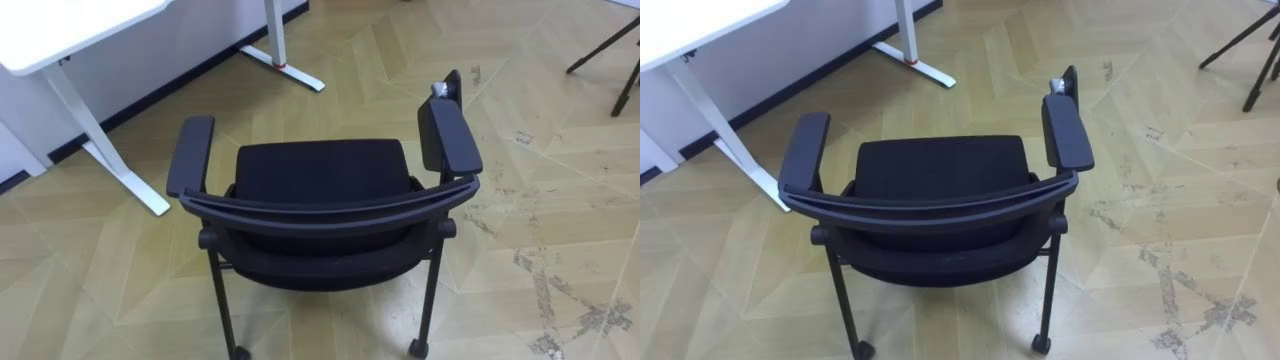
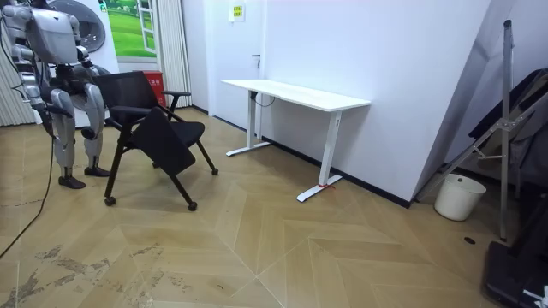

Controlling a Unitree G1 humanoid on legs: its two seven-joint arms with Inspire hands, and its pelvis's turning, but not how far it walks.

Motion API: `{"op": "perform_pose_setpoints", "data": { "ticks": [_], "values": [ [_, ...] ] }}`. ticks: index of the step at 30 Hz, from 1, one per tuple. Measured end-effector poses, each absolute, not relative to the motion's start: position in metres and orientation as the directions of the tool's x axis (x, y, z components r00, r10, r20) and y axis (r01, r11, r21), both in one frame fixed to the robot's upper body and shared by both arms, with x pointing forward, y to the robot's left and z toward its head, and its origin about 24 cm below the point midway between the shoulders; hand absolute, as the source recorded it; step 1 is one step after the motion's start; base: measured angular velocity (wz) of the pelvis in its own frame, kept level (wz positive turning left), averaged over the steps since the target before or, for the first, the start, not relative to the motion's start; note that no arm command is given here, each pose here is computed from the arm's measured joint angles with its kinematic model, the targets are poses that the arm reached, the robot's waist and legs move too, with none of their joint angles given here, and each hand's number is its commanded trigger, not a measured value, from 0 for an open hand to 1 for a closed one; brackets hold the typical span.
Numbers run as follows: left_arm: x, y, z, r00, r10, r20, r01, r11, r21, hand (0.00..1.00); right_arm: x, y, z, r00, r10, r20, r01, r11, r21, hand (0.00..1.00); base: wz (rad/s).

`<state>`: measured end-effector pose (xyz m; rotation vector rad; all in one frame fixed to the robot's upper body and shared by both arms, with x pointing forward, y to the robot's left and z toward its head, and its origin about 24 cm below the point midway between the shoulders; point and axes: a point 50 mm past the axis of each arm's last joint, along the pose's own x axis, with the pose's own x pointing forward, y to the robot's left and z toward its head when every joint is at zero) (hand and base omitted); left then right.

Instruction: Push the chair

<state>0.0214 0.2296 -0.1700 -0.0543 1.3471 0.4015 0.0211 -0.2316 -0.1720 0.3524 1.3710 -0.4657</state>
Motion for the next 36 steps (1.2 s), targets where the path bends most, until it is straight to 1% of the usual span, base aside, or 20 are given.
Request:
{"op": "perform_pose_setpoints", "data": {
  "ticks": [5,8,13,21,23,28,32,34,36],
  "values": [
    [0.020,0.230,-0.170,0.162,0.256,-0.953,-0.282,0.938,0.204,0.00,0.021,-0.232,-0.172,0.125,-0.122,-0.985,0.507,0.861,-0.043,0.00,0.00],
    [0.019,0.230,-0.170,0.160,0.258,-0.953,-0.281,0.937,0.206,0.00,0.022,-0.233,-0.172,0.111,-0.156,-0.982,0.482,0.872,-0.084,0.00,-0.01],
    [0.020,0.230,-0.170,0.167,0.260,-0.951,-0.281,0.937,0.207,0.00,0.019,-0.239,-0.171,0.071,-0.225,-0.972,0.516,0.842,-0.157,0.00,0.02],
    [0.020,0.232,-0.169,0.162,0.272,-0.948,-0.289,0.932,0.218,0.00,0.012,-0.241,-0.171,0.047,-0.242,-0.969,0.553,0.814,-0.177,0.00,0.00],
    [0.018,0.233,-0.169,0.154,0.277,-0.948,-0.316,0.923,0.219,0.00,0.013,-0.242,-0.171,0.051,-0.244,-0.968,0.561,0.809,-0.175,0.00,-0.02],
    [0.009,0.240,-0.168,0.113,0.319,-0.941,-0.467,0.853,0.233,0.00,0.010,-0.243,-0.170,0.038,-0.250,-0.967,0.602,0.778,-0.177,0.00,-0.01],
    [0.007,0.248,-0.165,0.093,0.362,-0.928,-0.525,0.809,0.263,0.00,0.005,-0.244,-0.170,0.033,-0.242,-0.970,0.617,0.769,-0.170,0.00,-0.06],
    [0.007,0.260,-0.162,0.063,0.406,-0.912,-0.536,0.785,0.312,0.00,0.004,-0.247,-0.169,0.029,-0.240,-0.970,0.634,0.755,-0.168,0.00,0.07],
    [0.011,0.272,-0.158,0.056,0.454,-0.889,-0.543,0.761,0.354,0.00,0.004,-0.250,-0.169,0.026,-0.246,-0.969,0.638,0.750,-0.173,0.00,0.06]
  ]
}}
